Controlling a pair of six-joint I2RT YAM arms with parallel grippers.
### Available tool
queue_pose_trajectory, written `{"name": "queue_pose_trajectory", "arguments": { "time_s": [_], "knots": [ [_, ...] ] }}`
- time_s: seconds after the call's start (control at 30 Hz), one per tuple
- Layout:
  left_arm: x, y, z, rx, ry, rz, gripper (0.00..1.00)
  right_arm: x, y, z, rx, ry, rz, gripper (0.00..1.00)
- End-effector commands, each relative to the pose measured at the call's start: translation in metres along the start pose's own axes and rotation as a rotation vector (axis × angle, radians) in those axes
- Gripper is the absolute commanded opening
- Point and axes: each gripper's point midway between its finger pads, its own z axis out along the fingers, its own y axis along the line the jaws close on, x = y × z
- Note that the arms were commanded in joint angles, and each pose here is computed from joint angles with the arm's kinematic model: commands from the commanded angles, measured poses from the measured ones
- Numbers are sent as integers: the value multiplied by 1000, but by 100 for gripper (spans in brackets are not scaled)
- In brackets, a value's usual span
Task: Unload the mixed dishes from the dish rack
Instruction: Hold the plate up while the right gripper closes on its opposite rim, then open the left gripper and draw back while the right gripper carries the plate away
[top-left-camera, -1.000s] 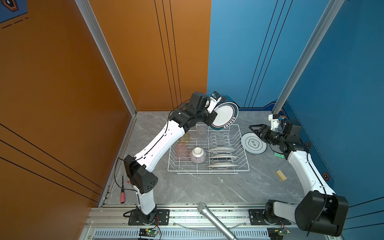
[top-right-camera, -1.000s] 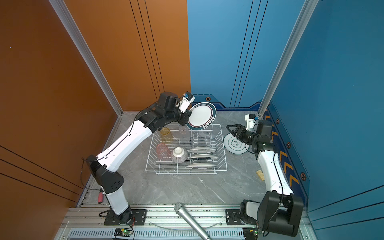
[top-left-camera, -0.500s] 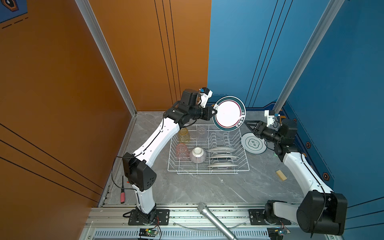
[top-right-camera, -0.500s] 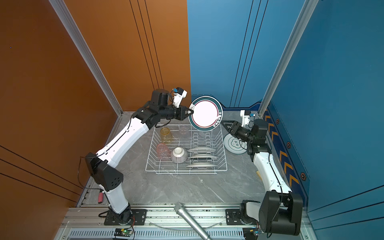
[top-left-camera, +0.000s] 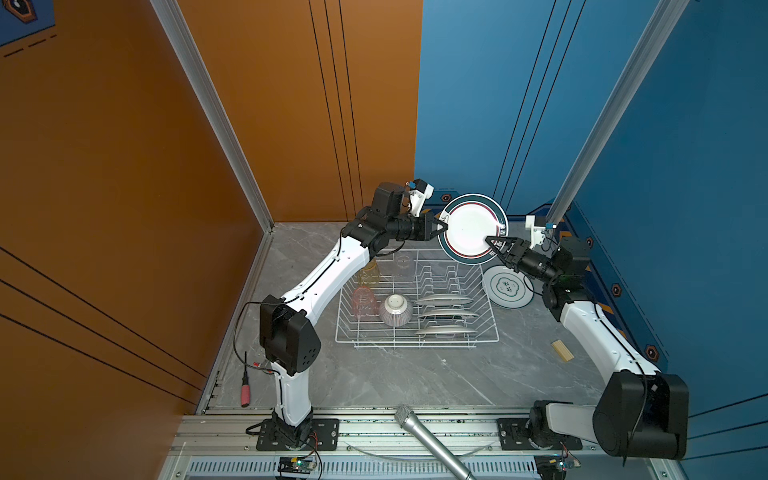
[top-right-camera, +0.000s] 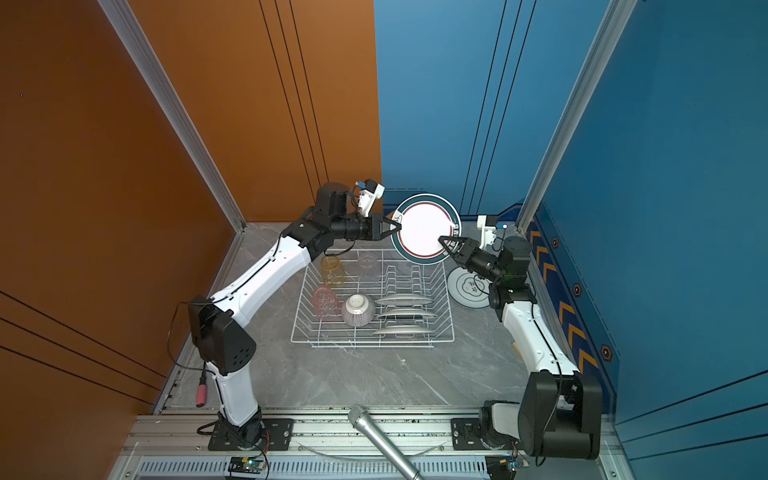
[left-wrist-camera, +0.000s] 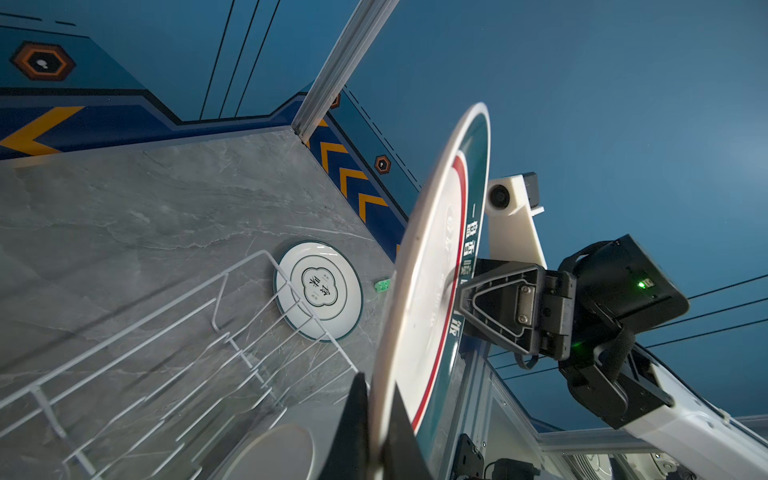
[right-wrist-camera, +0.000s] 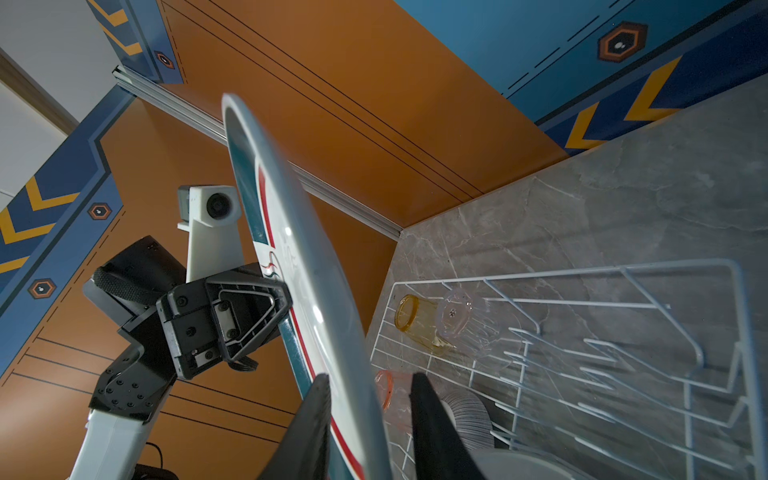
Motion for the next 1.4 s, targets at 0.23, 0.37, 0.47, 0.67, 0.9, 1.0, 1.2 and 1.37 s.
{"name": "queue_pose_trajectory", "arguments": {
  "time_s": [0.23,0.37,0.47,0.67,0.9,1.0,1.2,1.37],
  "knots": [
    [-9,-18,7,120,-44,-3,0,-3,9,1,-37,-14,-13,13],
    [-8,-16,9,120,-41,-10,0,-4,13,0,-43,-16,-17,3],
    [-7,-15,10,112,-36,-18,4,-6,15,-1,-46,-20,-21,0],
    [-3,-11,6,66,-32,15,34,-16,13,-9,-31,-56,-12,0],
    [16,30,-22,-207,25,78,38,-44,-23,-42,112,-150,30,0],
    [21,56,-52,-366,29,108,38,-48,-62,-66,302,-169,63,0],
    [27,100,-123,-646,37,130,40,-39,-134,-116,643,-178,109,0],
    [34,129,-173,-828,48,119,44,-26,-179,-135,773,-147,179,0]
  ]
}}
